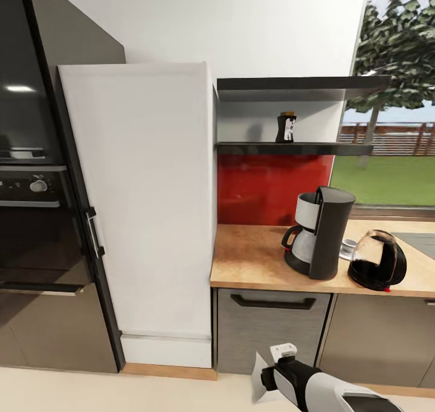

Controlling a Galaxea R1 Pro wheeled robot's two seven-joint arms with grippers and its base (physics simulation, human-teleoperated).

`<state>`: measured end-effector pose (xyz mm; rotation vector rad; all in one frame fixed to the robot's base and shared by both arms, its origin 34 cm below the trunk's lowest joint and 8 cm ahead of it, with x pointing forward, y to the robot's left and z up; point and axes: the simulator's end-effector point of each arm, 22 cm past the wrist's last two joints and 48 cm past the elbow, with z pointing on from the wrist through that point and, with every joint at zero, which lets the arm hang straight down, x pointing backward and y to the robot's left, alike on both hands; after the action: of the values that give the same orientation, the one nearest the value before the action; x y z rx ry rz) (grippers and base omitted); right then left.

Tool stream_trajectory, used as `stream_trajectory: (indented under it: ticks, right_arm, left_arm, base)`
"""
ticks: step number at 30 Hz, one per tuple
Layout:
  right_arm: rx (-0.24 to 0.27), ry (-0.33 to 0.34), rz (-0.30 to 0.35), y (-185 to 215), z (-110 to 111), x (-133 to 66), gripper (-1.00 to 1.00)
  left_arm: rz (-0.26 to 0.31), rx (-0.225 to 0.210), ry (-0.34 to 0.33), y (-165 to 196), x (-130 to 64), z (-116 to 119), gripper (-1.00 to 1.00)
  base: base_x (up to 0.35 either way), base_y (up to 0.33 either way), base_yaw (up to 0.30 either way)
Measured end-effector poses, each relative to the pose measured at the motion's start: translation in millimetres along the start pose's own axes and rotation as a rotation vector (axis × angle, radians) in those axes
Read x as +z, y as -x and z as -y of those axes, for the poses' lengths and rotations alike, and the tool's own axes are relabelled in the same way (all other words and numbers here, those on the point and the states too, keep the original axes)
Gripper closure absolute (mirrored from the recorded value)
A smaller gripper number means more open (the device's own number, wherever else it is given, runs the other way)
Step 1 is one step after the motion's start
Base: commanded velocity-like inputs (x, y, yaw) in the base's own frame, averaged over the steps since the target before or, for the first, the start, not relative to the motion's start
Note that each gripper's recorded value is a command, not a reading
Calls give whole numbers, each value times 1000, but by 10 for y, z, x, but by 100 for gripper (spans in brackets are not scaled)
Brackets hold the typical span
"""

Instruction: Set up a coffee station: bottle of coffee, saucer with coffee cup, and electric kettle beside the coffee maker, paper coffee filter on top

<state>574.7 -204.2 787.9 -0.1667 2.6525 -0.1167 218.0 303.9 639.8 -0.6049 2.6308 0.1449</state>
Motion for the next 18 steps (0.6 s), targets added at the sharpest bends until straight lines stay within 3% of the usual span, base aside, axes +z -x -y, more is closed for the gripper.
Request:
stream_trajectory:
  ticks: [18]
  right_arm:
    - [4,-1,3,-3,12,4,100]
  left_arm:
    - [0,1,0,1,0,1,-100]
  base:
    - [0,0,0]
